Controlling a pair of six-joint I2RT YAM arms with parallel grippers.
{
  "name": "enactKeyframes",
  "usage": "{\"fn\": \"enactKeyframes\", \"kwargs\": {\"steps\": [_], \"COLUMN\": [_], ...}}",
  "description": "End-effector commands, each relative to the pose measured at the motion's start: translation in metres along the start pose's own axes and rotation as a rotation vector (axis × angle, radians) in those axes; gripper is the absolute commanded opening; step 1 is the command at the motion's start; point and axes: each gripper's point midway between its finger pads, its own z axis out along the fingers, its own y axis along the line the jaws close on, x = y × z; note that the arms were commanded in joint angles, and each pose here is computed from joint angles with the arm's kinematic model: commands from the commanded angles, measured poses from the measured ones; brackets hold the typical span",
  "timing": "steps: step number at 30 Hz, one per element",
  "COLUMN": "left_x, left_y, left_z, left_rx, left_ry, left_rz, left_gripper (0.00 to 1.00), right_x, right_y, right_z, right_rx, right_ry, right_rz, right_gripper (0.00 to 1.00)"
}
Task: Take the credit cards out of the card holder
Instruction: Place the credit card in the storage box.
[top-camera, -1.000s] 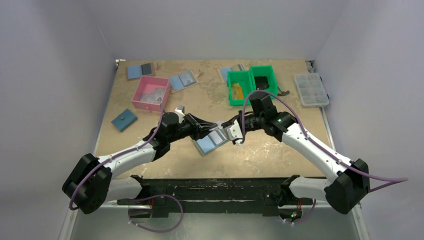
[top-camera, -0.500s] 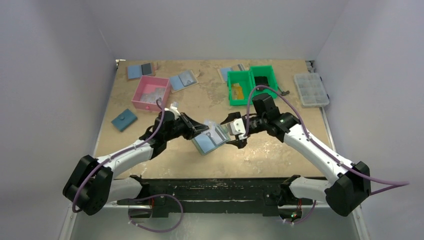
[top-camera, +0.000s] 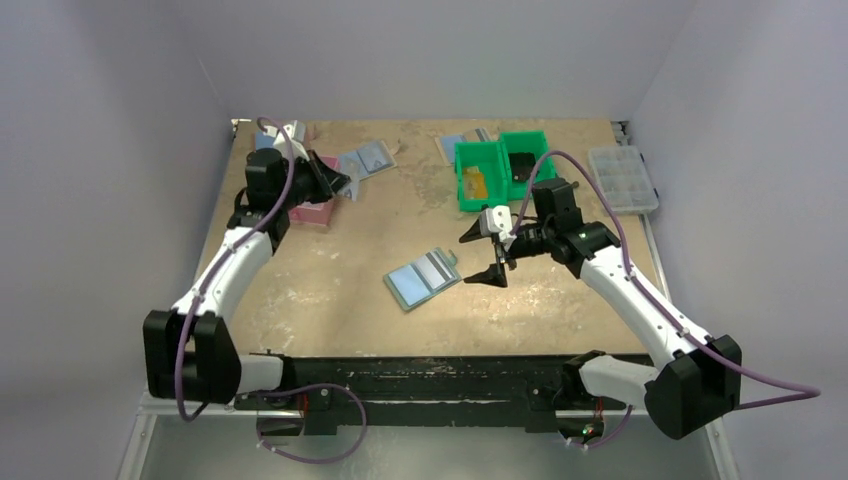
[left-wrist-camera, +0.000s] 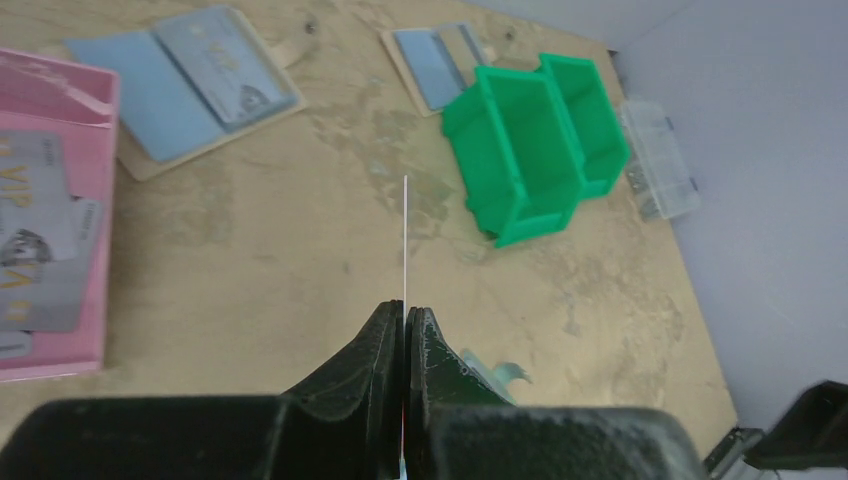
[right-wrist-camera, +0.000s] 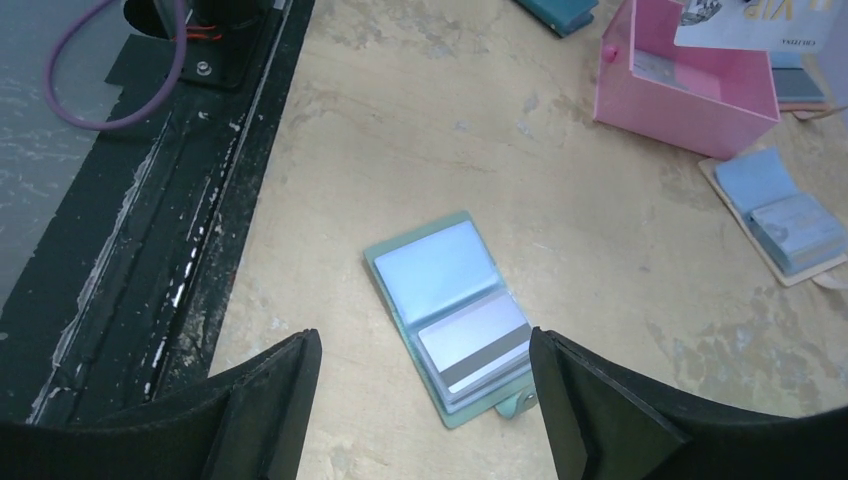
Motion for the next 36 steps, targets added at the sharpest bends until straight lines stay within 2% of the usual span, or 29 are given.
{"fn": "enactKeyframes", "kwargs": {"steps": [1, 10, 18, 23, 31, 36], "left_x": [-0.007, -0.032, -0.039, -0.046, -0.029, -0.027], "left_y": [0.021, 0.072, 0.127, 0.149, 0.189, 0.209], "left_z": [0.008, 0.014, 0.009, 0.016, 0.043, 0.046], "left_rx": [0.067, -0.007, -0.273, -0.337, -0.384, -0.36], "left_ry": [0.095, 0.09, 0.145, 0.151, 0.238, 0.226], "left_rz": [0.09, 0.087, 0.226, 0.297, 0.259, 0.176], "left_gripper": [0.0, 0.0, 0.0, 0.0, 0.0, 0.0], "right_x": [-0.01, -0.003, 0.006, 0.02, 0.045, 0.055], "right_y": [0.002, -0.003, -0.012, -0.016, -0.017, -0.019], "right_z": [0.0, -0.001, -0.008, -0.006, -0.005, -0.007], "right_rx": [-0.004, 0.013, 0.03, 0.006, -0.058, -0.061], "right_ry": [-0.04, -0.022, 0.008, 0.051, 0.129, 0.142], "right_rz": [0.013, 0.024, 0.052, 0.093, 0.137, 0.175], "right_gripper": [0.85, 0.86, 0.87, 0.88, 0.88, 0.88]}}
